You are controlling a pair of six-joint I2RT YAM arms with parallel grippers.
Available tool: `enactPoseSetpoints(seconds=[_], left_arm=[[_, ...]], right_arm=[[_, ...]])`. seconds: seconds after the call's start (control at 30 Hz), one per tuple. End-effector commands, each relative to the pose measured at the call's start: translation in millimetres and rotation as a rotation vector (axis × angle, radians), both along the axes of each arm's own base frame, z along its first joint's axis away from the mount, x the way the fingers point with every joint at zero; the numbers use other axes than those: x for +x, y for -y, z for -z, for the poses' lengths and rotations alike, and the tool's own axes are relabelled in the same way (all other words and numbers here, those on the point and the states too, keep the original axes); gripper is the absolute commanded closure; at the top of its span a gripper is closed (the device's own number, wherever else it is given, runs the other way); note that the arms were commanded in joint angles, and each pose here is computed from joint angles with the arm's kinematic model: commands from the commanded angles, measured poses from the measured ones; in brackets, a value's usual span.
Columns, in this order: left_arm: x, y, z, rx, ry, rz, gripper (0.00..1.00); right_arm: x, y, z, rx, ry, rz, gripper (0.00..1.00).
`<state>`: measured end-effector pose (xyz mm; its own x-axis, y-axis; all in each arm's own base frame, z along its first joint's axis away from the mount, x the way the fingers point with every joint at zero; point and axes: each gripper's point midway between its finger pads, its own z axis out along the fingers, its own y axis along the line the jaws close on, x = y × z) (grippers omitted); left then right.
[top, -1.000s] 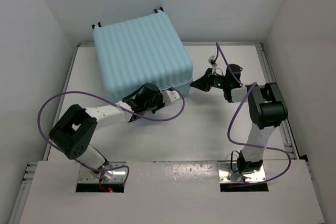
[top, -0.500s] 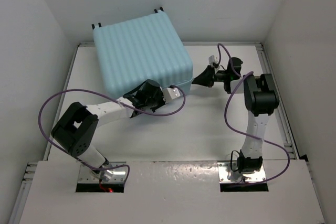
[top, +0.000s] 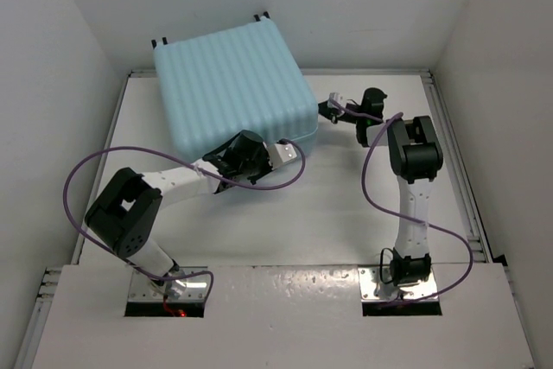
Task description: Pack the luggage
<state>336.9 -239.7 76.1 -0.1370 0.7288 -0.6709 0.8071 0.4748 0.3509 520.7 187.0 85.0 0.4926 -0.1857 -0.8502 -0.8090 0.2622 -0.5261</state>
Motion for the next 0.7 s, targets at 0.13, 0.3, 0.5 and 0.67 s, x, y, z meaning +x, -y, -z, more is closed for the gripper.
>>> enactPoseSetpoints(seconds=[0.13,0.3,0.5,0.67], left_arm=[[5.7,-78.6,21.7,0.207,-0.053,-0.267,1.00],[8.8,-46.6,-32.6,0.033,0.023,-0.210,0.66],[4.8,10.9,-166.0,-0.299,0.170,-0.167,0.08],[3.0,16.7,-275.4,-0.533,0.233,-0.241,0.00]], right_arm=[[128.3,129.8,-74.0,0.039,0.295,0.978,1.00],[97.4,140.6,-100.8,0.067,0.300,1.006,0.91],[35.1,172.0,-113.0,0.063,0.190,1.042,0.60],[-38.0,194.4,-120.9,0.094,-0.205,1.019,0.39]])
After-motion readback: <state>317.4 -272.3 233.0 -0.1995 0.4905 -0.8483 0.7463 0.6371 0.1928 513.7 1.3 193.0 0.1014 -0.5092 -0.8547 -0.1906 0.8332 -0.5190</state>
